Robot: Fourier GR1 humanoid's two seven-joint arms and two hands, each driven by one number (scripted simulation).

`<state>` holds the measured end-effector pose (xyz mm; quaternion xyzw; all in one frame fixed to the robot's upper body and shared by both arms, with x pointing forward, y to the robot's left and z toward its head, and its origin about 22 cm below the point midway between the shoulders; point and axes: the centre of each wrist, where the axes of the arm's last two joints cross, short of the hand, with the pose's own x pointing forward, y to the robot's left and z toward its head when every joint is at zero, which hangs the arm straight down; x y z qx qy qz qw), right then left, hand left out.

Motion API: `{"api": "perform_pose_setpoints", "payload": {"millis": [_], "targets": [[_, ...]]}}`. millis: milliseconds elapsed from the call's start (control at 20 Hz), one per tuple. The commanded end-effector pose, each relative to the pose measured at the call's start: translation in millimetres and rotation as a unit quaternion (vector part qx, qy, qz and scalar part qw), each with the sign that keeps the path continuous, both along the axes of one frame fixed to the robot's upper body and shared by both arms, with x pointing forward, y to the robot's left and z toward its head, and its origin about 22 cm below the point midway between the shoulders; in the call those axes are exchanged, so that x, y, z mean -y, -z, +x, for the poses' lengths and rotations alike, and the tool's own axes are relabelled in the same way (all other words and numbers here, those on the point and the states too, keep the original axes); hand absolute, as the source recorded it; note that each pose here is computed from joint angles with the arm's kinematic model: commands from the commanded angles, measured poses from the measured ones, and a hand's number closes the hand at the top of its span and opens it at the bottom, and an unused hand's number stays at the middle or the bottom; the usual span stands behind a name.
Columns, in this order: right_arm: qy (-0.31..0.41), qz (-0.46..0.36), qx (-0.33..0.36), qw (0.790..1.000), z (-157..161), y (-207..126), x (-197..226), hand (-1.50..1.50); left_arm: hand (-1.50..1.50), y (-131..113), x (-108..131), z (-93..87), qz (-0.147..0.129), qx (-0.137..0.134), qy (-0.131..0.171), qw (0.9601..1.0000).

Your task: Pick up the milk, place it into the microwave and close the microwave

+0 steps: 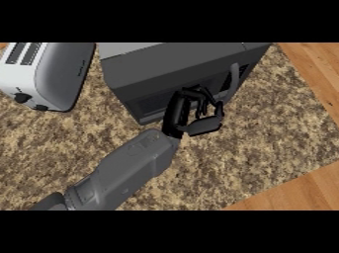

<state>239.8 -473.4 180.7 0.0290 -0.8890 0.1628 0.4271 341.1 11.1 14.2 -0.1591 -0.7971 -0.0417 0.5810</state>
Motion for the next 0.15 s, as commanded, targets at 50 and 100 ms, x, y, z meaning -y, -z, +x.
{"api": "perform_pose_setpoints", "payload": {"millis": [50, 100], "targets": [[-0.004, -0.002, 0.005, 1.0, 4.6, -9.6, 6.1, -1.5, 1.5, -20.3, 1.8, 20.2, 0.007, 0.021, -0.009, 0.9997], [-0.004, 0.005, 0.002, 1.0, 2.7, -6.0, 9.9, -1.5, 1.5, -22.0, 1.9, 21.5, 0.002, 0.017, -0.009, 0.9998]]}}
